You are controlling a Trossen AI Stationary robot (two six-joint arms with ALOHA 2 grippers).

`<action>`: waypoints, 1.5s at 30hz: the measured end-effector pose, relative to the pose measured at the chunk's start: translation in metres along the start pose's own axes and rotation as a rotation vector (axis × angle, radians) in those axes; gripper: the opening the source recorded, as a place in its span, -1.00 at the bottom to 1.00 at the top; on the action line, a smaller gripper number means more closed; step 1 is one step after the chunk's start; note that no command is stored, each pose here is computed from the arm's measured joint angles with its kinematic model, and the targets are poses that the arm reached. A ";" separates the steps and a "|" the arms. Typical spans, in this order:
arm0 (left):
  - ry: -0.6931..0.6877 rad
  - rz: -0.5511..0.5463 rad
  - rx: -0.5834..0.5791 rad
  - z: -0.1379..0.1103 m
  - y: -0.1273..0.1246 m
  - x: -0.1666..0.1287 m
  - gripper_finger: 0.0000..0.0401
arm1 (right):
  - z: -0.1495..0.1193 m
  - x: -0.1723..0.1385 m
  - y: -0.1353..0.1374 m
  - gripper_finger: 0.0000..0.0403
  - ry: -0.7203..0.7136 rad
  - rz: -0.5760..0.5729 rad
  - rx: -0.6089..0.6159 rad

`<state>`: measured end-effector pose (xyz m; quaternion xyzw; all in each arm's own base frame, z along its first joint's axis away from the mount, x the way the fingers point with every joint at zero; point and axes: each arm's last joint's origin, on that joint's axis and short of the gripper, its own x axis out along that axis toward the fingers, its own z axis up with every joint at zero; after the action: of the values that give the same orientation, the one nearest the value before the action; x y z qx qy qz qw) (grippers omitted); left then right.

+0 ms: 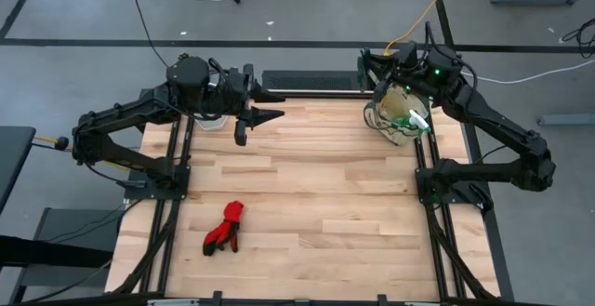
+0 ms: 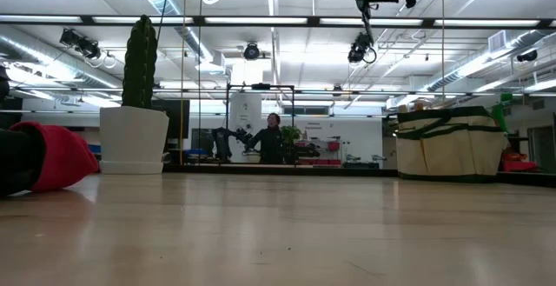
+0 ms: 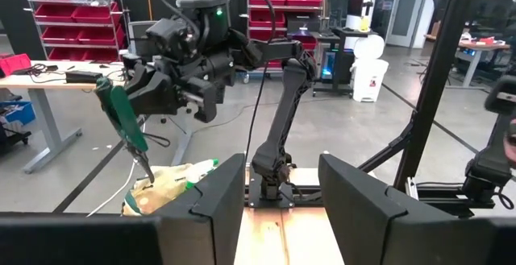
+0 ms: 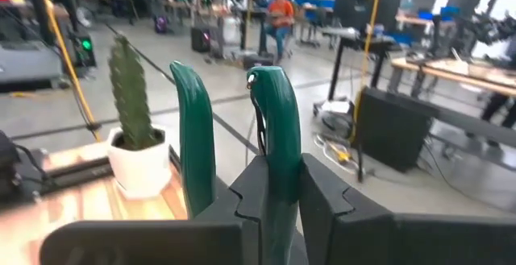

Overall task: Pick & Place Garden tools in Gardening bag
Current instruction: Put the green shear scissors into the white gardening bag

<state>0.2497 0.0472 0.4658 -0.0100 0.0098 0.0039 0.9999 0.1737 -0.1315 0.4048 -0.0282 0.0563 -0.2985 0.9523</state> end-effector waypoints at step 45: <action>-0.001 0.027 0.001 0.000 0.001 0.000 -0.17 | -0.050 -0.074 -0.035 -0.79 0.120 -0.408 0.036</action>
<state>0.2495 0.0481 0.4657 -0.0092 0.0095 0.0172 0.9998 0.0868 -0.1188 0.3651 -0.0042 0.1007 -0.4873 0.8674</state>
